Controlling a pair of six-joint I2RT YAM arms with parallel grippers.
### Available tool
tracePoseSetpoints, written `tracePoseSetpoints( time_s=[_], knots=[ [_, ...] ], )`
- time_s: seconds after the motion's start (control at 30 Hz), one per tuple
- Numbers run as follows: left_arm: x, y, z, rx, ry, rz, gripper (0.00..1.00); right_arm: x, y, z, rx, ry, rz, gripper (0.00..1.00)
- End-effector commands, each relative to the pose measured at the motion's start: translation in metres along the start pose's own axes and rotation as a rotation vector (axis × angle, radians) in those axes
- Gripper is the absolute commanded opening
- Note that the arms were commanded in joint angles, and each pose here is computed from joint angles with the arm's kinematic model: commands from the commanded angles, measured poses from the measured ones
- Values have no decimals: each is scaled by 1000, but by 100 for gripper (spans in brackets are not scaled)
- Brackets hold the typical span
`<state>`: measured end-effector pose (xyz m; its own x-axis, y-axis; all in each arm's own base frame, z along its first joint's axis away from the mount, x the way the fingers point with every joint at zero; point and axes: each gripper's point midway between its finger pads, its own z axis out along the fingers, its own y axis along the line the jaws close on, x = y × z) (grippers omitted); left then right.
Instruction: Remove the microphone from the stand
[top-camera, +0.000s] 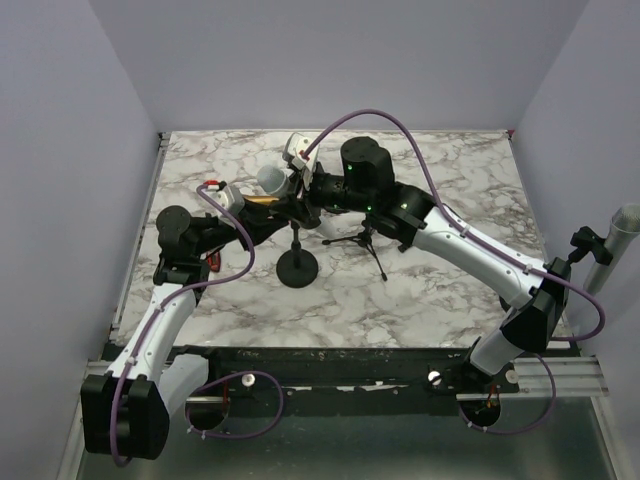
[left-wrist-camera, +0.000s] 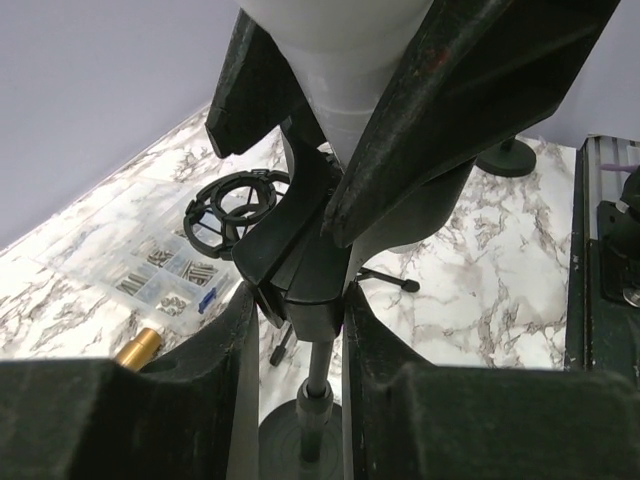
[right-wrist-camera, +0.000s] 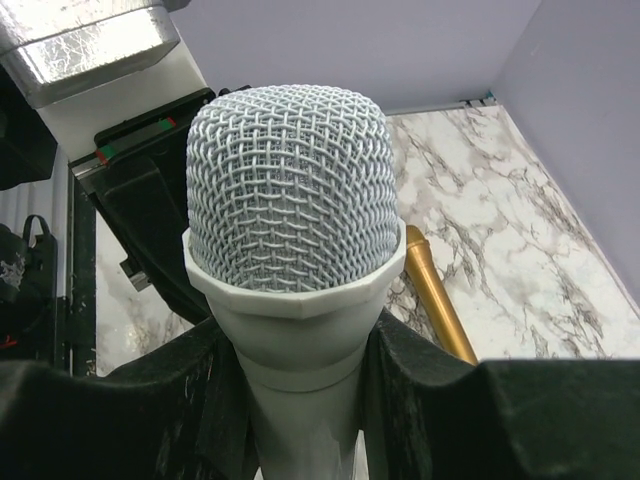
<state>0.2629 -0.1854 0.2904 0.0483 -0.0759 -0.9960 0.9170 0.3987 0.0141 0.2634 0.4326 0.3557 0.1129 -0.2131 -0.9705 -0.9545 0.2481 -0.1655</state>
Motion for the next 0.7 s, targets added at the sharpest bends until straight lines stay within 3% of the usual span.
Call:
tracePoseSetpoints(
  time_s=[0.0,0.33,0.5,0.67],
  knots=[
    [2,-3,1,32,21,29,0,-44,-1,-8,-9,-112,-28,0],
    [5,1,1,14,32,21,0,-102,-10,-27,54,-264,13,1],
    [7,6,0,-11,47,16,0,-144,-45,-66,292,-413,82,1],
    [7,10,0,-36,47,12,0,-170,-81,-133,586,-583,205,1]
  ],
)
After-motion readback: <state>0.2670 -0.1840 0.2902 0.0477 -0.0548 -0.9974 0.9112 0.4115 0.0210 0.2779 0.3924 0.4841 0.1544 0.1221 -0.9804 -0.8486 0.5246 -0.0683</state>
